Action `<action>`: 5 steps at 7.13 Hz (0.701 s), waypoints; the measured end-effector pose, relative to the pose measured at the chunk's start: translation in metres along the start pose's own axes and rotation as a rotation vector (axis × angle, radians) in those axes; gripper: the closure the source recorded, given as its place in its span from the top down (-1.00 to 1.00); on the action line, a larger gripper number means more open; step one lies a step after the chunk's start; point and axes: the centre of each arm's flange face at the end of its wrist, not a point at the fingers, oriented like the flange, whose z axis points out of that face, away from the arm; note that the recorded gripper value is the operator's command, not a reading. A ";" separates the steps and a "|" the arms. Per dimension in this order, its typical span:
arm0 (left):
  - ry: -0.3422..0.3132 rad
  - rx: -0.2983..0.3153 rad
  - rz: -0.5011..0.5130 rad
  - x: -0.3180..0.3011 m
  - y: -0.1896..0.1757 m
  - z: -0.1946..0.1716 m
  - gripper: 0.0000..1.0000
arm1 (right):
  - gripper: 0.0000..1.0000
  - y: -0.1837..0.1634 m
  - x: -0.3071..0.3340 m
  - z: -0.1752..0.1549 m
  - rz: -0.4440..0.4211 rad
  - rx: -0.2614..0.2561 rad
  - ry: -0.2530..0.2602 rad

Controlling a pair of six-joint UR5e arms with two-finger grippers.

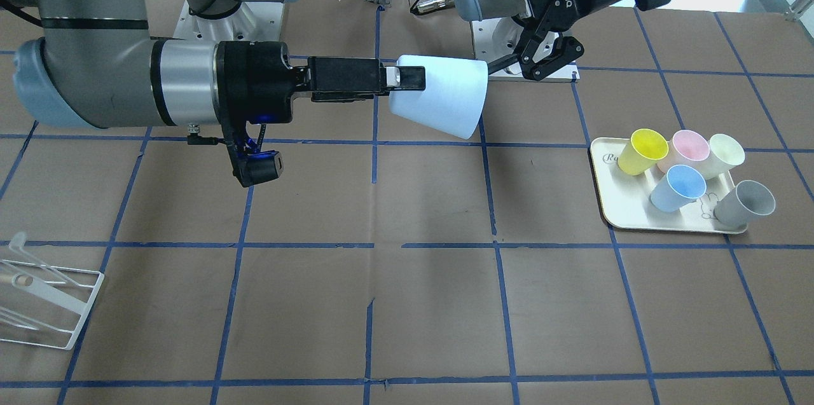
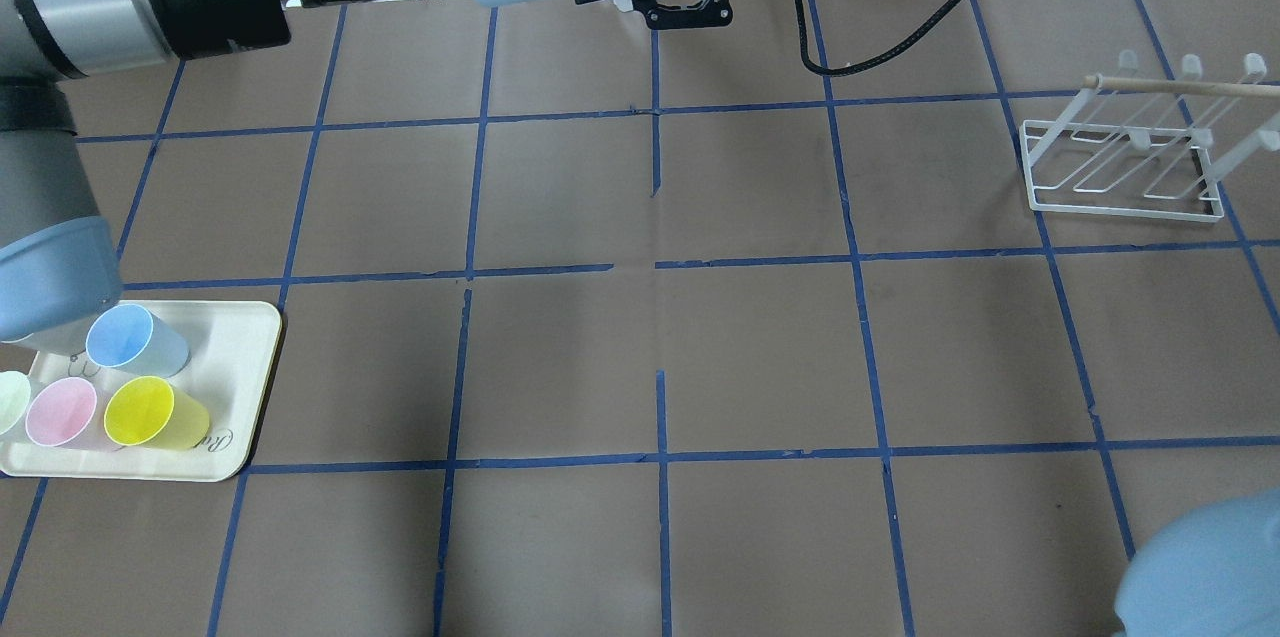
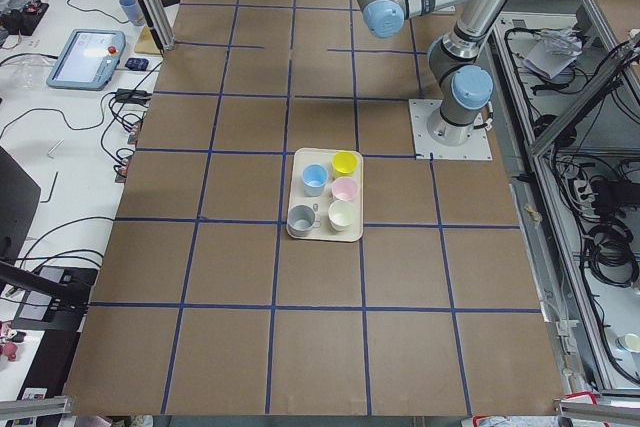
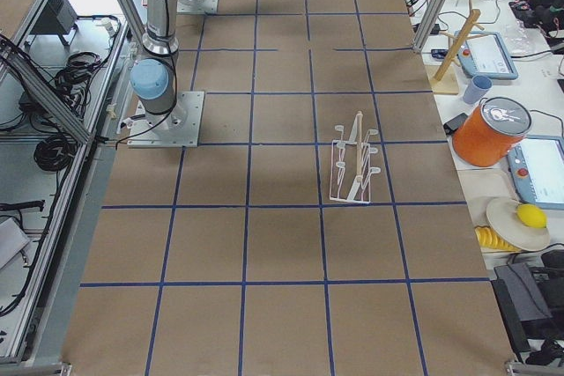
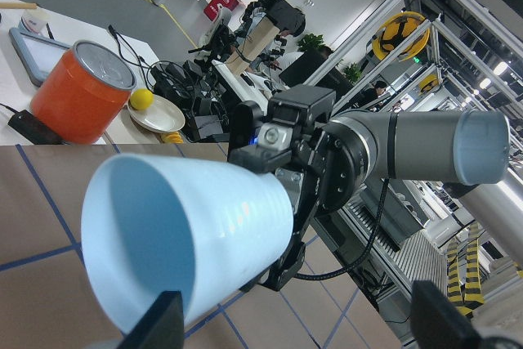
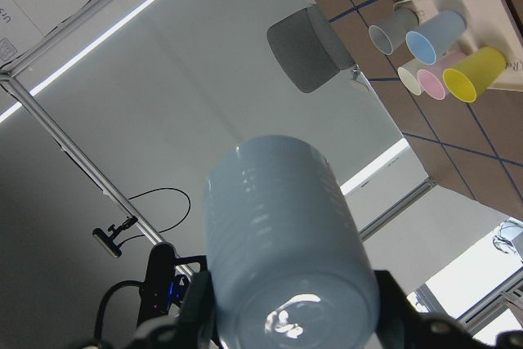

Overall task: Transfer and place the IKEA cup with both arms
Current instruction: 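Close the left gripper on the cup held by the right gripper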

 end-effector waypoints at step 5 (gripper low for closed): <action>0.024 0.022 0.008 -0.010 -0.004 -0.006 1.00 | -0.24 0.015 -0.002 0.005 0.017 -0.009 0.006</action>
